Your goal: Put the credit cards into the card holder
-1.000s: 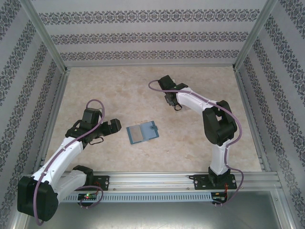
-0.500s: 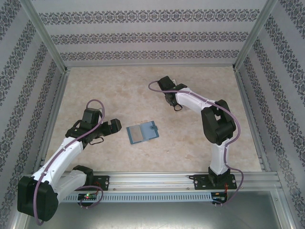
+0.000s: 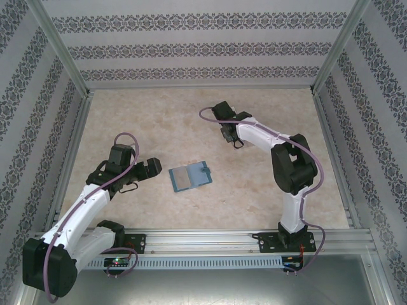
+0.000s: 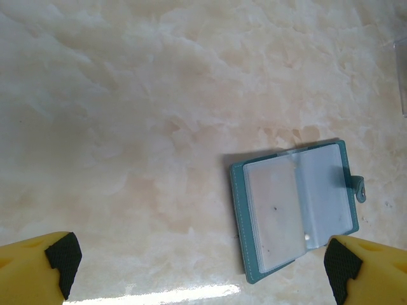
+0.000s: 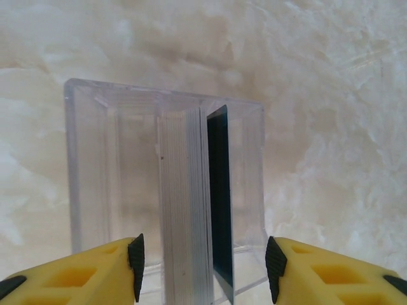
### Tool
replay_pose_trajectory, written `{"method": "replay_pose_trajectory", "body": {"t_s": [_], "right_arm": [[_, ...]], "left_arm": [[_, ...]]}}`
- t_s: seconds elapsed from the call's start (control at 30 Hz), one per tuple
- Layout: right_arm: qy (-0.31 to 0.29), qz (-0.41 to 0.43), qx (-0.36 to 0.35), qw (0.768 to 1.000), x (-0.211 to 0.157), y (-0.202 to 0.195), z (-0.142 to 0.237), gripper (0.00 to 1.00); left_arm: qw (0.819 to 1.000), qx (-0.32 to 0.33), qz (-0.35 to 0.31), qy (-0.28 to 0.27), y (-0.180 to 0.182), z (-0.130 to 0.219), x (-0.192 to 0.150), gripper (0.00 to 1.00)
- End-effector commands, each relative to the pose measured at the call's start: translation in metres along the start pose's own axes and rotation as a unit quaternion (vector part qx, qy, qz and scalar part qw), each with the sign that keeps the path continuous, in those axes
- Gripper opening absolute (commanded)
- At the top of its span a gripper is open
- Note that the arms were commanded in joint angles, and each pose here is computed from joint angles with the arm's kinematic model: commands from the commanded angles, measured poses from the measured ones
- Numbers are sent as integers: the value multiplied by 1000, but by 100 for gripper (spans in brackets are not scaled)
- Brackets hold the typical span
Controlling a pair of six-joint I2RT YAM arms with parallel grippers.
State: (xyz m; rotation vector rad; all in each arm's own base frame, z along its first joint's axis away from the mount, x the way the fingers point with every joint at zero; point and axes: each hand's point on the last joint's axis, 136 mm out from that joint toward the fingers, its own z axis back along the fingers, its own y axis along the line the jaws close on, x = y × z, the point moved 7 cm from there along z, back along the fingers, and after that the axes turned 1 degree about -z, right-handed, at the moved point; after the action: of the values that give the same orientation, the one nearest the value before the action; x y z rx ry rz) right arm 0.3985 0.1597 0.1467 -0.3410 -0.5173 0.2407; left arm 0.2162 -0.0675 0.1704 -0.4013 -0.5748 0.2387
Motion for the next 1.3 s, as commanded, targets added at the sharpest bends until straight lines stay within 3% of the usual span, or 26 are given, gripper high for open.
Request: {"method": "replay_pose_trajectory", "body": {"t_s": [0.0, 0.27, 0.83, 1.27], "right_arm": [[3, -28, 30, 999, -2, -5, 0, 57], [12, -23, -18, 999, -8, -11, -17, 57], [-32, -31, -69, 997, 5, -26, 7, 57], [-40, -14, -79, 996, 7, -25, 11, 45]], "left_arm": [[1000, 1, -2, -2, -1, 1, -1, 100], [1000, 3, -5, -4, 1, 1, -3, 100], [1000, 5, -9, -7, 0, 4, -1, 100], [1000, 1, -7, -16, 0, 7, -1, 100]]}}
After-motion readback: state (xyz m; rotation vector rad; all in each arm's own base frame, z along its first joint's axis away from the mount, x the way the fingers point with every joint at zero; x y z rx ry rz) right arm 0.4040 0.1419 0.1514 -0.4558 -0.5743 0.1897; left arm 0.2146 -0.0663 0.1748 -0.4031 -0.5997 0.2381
